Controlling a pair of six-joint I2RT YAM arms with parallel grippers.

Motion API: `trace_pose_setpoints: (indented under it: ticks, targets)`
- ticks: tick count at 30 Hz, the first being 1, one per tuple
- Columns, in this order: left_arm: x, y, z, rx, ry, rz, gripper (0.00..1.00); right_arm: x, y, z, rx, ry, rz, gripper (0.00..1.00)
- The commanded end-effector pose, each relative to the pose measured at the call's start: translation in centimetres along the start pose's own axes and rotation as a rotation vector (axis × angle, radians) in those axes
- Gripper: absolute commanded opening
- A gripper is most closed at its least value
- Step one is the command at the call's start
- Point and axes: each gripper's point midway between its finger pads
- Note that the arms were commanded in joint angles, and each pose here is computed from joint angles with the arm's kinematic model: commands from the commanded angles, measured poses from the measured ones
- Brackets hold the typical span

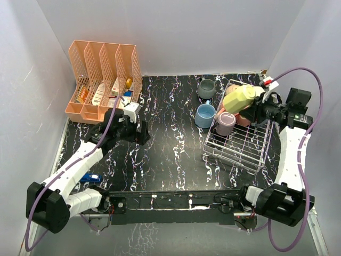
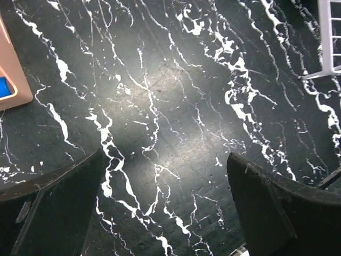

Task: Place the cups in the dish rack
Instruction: Turn the cup upside down in the dish rack.

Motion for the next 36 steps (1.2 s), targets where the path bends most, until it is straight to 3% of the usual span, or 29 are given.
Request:
trace_pose_setpoints:
  ticks: [1, 7, 15, 36]
  targets:
    - [-1.1, -1.7, 1.2, 0.065, -0.059, -0.080, 0.97, -2.4, 0.4, -2.1, -0.134, 0.121, 0.073, 0.08]
    - [-2.2, -1.7, 2.2, 0.071, -0.115, -0.145, 0.97, -4.1, 4.4, -3.5, -0.123, 0.219, 0.179, 0.08]
    - [-2.3, -1.7, 2.6, 0.076, -0.136, -0.143, 0.97, -4.3, 8.3, -4.6, -0.067, 0.306, 0.254, 0.08]
    - [-2.2, -1.5, 2.8, 0.079, -0.143, -0.138, 0.97, -3.1, 12.5, -6.4, 0.041, 0.451, 0.220, 0.08]
Point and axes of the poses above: each gripper's point midway between its finger pads, its own x axis out along the fingers, its own z axis along the line the jaws close on, y = z × x, and after that the axes turned 10 degrees about -x, right-handed
